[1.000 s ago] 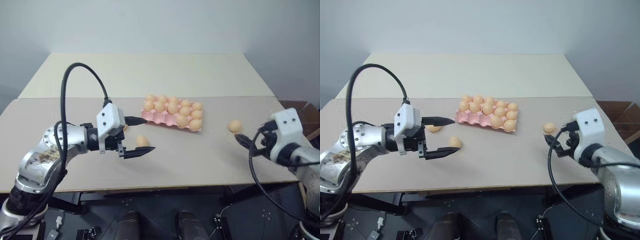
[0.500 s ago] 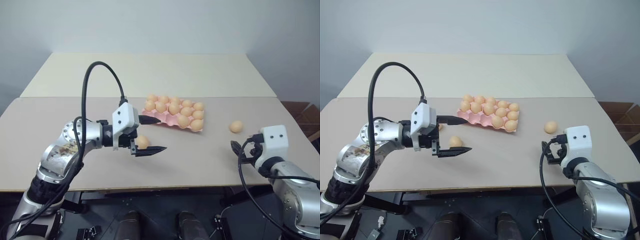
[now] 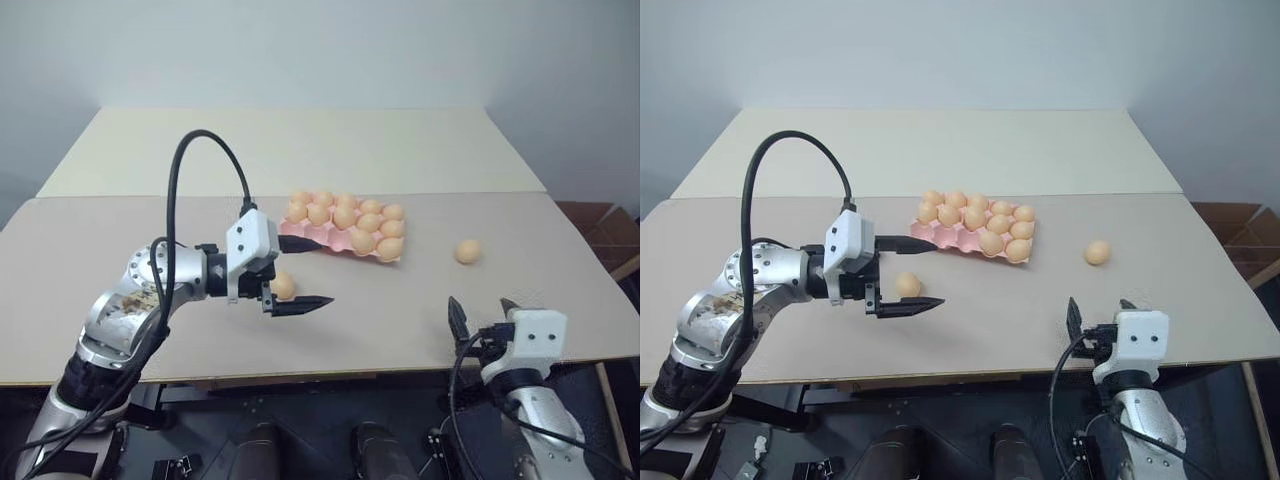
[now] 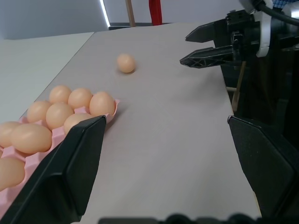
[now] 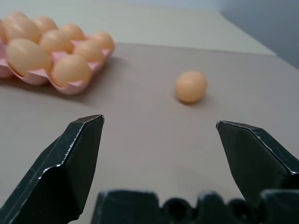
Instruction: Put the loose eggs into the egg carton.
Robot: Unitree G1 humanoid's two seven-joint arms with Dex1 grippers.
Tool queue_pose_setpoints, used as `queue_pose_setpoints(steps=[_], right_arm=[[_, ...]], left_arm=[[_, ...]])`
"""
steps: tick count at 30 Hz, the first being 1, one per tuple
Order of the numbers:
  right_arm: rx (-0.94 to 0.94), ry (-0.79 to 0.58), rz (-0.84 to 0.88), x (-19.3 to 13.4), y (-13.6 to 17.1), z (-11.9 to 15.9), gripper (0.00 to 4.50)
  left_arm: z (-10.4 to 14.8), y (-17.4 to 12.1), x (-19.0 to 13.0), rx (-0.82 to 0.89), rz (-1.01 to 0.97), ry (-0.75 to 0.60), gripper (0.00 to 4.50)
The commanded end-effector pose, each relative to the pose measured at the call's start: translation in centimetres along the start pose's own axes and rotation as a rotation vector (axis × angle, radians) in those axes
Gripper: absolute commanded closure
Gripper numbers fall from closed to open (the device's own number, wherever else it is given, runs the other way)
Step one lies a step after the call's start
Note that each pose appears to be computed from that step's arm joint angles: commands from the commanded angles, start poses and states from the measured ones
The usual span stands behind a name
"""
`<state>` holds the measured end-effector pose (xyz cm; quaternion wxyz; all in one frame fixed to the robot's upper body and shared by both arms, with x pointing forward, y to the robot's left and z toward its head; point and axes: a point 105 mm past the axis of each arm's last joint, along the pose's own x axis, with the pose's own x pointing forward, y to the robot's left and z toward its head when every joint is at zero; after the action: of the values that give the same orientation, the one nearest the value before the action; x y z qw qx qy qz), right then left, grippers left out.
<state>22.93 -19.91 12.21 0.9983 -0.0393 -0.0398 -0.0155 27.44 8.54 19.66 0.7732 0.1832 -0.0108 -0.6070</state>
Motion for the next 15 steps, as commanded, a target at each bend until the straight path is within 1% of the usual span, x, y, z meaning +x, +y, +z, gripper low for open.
queue_pose_setpoints(steps=[1,4,6,11,15], right_arm=[[-0.017,-0.109,0.029,-0.7,1.0,1.3,0.02],[-0.042,-0.132,0.061,-1.0,1.7,1.1,0.02],[-0.059,-0.12,0.076,-0.9,1.9,0.7,0.02],[-0.015,-0.076,-0.056,1.2,0.5,0.8,0.02],[0.019,-0.061,-0.155,3.3,-0.8,1.9,0.02]], left_arm=[[0.6,-0.1,-0.6,0.019,0.029,-0.012,0.0],[0.5,-0.3,-0.9,0.006,0.04,-0.008,0.0],[0.5,-0.4,-0.9,0.006,0.041,-0.008,0.0],[0.7,-0.2,-0.7,0.02,0.039,-0.013,0.0],[1.0,-0.1,-0.4,0.03,0.03,-0.017,0.0]])
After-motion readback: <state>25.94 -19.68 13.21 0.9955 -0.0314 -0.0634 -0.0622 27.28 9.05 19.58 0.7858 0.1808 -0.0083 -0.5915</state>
